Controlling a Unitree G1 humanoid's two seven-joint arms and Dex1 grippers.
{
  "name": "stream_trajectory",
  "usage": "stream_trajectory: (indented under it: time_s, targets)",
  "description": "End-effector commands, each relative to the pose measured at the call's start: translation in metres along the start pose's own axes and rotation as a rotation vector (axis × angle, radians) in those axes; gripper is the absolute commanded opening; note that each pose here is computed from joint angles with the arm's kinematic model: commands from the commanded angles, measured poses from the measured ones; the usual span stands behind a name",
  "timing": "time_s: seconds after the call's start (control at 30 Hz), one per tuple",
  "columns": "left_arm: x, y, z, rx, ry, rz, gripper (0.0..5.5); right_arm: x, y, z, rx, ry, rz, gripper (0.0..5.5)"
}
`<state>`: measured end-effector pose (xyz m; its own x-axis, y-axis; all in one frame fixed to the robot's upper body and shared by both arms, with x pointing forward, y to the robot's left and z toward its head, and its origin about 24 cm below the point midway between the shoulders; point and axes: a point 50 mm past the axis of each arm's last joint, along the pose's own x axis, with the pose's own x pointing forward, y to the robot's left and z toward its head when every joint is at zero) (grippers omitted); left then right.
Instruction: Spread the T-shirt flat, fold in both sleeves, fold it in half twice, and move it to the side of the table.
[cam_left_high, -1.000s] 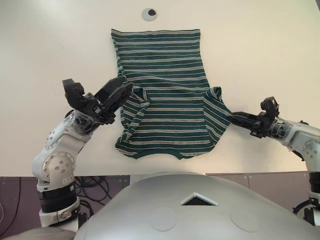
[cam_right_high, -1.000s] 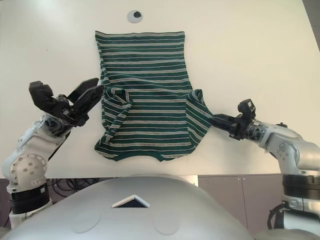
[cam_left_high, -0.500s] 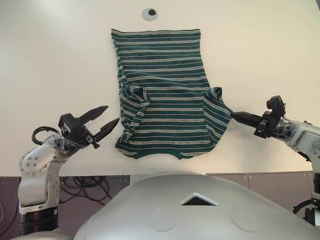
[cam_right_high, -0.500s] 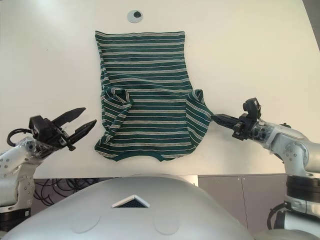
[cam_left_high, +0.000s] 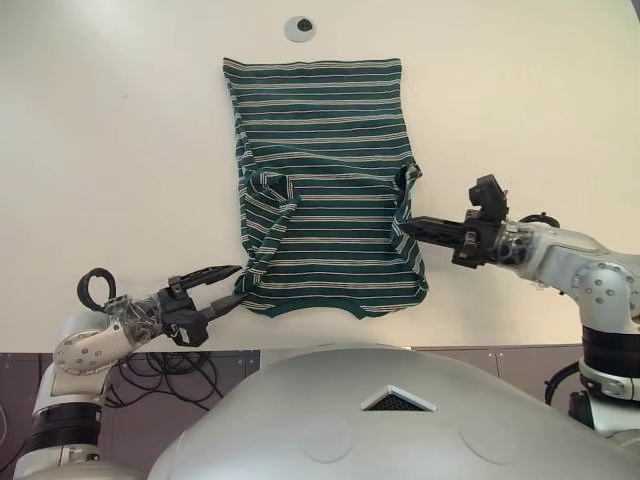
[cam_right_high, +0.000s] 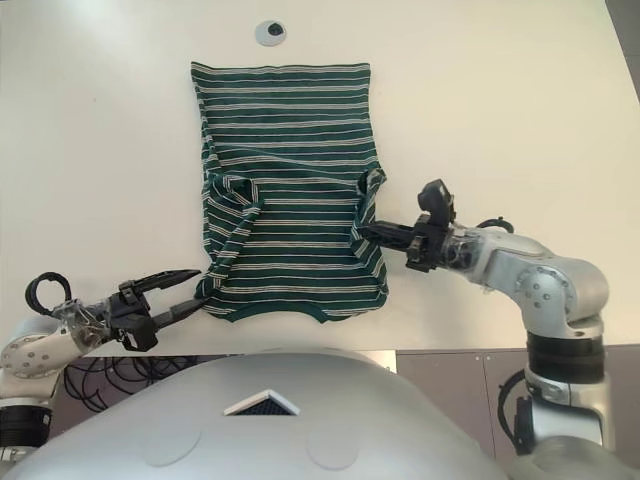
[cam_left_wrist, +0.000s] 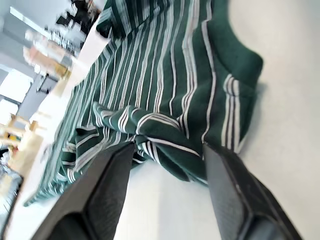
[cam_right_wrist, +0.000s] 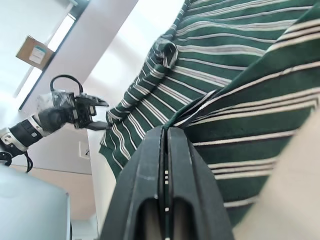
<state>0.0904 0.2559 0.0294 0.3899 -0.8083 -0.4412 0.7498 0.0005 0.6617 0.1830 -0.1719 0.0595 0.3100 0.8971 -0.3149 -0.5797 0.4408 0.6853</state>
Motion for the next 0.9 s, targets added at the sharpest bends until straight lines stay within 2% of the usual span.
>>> stream_trajectory:
  time_s: [0.03, 0.17, 0.33, 0.4, 0.6, 0.9]
  targets:
    - [-0.003, 0.002, 0.000, 0.125, -0.037, -0.052, 2.48, 0.023, 0.001, 0.001, 0.000, 0.022, 0.018, 0.02]
    - [-0.005, 0.014, 0.008, 0.226, -0.094, -0.001, 2.48, 0.037, -0.001, -0.001, 0.018, 0.038, 0.023, 0.02]
    - [-0.010, 0.037, 0.024, 0.343, -0.140, 0.109, 2.48, 0.035, -0.002, 0.000, 0.015, 0.029, 0.022, 0.82]
    - [-0.018, 0.041, 0.024, 0.381, -0.103, 0.089, 2.48, 0.026, -0.002, 0.005, 0.007, 0.004, 0.018, 1.06]
    - [-0.027, 0.039, 0.026, 0.332, -0.051, 0.041, 2.48, 0.000, 0.000, 0.018, -0.027, -0.070, 0.004, 2.09]
    - [-0.004, 0.015, 0.013, 0.250, -0.008, -0.122, 2.48, -0.049, -0.002, 0.035, -0.139, -0.147, -0.093, 2.15]
